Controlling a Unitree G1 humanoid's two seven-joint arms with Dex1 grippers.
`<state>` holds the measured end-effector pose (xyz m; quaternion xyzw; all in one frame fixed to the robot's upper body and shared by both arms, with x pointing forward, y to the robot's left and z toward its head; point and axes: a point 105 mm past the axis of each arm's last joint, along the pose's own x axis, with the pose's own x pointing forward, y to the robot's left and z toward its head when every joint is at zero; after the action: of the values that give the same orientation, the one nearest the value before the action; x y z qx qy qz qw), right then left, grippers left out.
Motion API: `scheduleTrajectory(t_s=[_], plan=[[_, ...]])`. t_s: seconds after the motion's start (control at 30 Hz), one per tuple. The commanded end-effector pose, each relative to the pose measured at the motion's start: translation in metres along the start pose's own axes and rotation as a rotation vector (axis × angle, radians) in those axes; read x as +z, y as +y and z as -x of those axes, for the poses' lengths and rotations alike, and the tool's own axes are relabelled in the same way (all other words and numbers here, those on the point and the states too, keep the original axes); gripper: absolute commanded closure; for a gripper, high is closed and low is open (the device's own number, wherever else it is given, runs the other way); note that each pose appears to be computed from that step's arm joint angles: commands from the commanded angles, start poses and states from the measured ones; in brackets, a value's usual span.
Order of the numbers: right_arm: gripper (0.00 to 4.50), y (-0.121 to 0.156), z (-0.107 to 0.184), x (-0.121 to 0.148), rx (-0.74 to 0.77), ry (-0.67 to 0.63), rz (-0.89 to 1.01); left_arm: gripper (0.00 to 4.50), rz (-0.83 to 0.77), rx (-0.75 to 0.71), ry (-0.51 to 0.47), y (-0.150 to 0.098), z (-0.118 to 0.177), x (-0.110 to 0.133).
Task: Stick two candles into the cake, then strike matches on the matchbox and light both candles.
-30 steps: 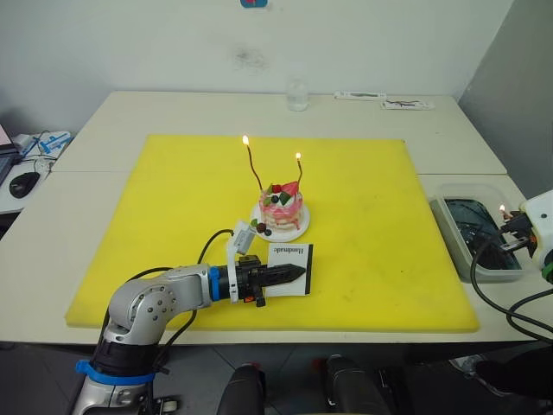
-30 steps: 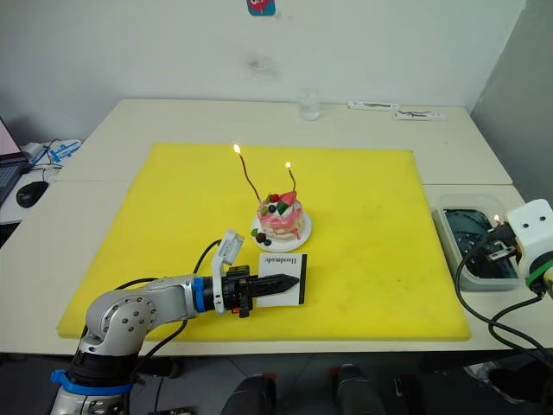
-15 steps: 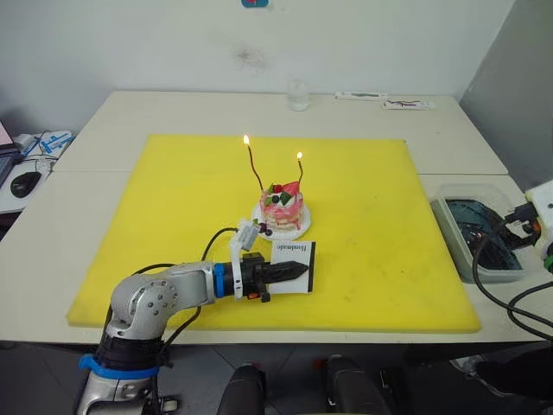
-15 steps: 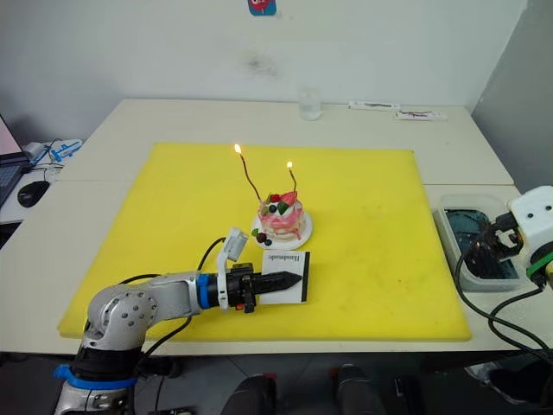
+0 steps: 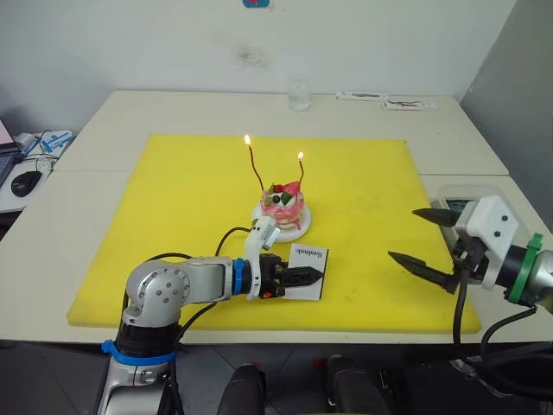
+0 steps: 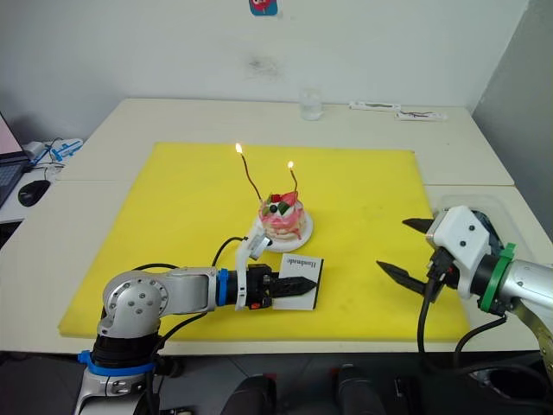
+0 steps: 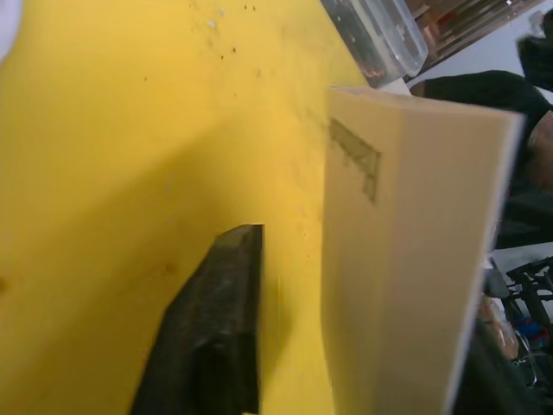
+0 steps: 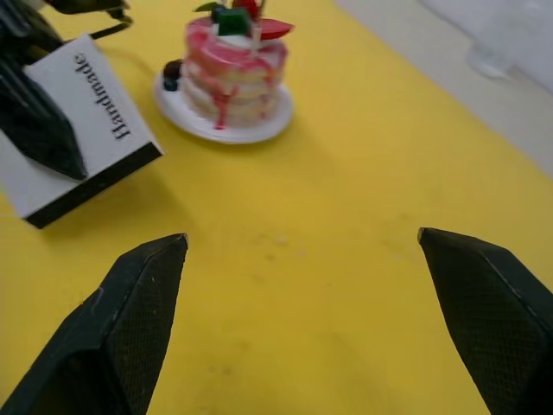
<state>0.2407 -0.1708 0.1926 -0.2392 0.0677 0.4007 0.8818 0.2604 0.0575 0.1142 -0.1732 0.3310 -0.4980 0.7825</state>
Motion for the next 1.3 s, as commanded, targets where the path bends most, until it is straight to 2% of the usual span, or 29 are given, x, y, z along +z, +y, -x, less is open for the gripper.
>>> scheduleTrajectory(t_s=[0.03, 0.13, 0.17, 0.4, 0.57, 0.7, 0.9, 0.97, 1.07, 1.17, 1.3], plan=[[0.00, 0.014, -0.004, 0.005, 0.068, -0.004, 0.016, 1.12, -0.062, 0.033, -0.017, -0.001, 0.010, 0.008], [0.00, 0.016, -0.008, 0.006, 0.086, -0.007, 0.019, 0.17, -0.081, 0.070, -0.013, 0.005, 0.019, 0.011], [0.00, 0.016, -0.009, 0.006, 0.089, -0.010, 0.021, 0.02, -0.089, 0.085, -0.006, 0.007, 0.021, 0.010], [0.00, 0.017, -0.014, 0.009, 0.109, -0.022, 0.032, 0.02, -0.113, 0.115, 0.004, 0.013, 0.032, 0.008], [0.00, 0.019, -0.013, 0.012, 0.144, -0.029, 0.045, 0.02, -0.207, 0.140, -0.003, 0.009, 0.052, 0.012], [0.00, 0.020, -0.008, 0.011, 0.194, -0.014, 0.054, 0.02, -0.377, 0.159, 0.038, 0.006, 0.074, 0.012], [0.00, 0.004, 0.002, 0.022, 0.236, -0.014, 0.082, 0.02, -0.742, 0.335, 0.048, 0.036, 0.127, 0.032], [0.00, -0.004, 0.008, 0.026, 0.235, -0.010, 0.085, 0.02, -0.769, 0.377, 0.033, 0.043, 0.145, 0.036], [0.00, -0.017, 0.019, 0.030, 0.225, 0.014, 0.121, 0.02, -0.805, 0.459, 0.075, 0.055, 0.170, 0.033], [0.00, -0.031, 0.033, 0.035, 0.213, 0.024, 0.129, 0.02, -0.812, 0.547, 0.050, 0.060, 0.192, 0.035], [0.00, -0.039, 0.037, 0.042, 0.200, 0.008, 0.134, 0.02, -0.784, 0.602, 0.008, 0.065, 0.204, 0.033]])
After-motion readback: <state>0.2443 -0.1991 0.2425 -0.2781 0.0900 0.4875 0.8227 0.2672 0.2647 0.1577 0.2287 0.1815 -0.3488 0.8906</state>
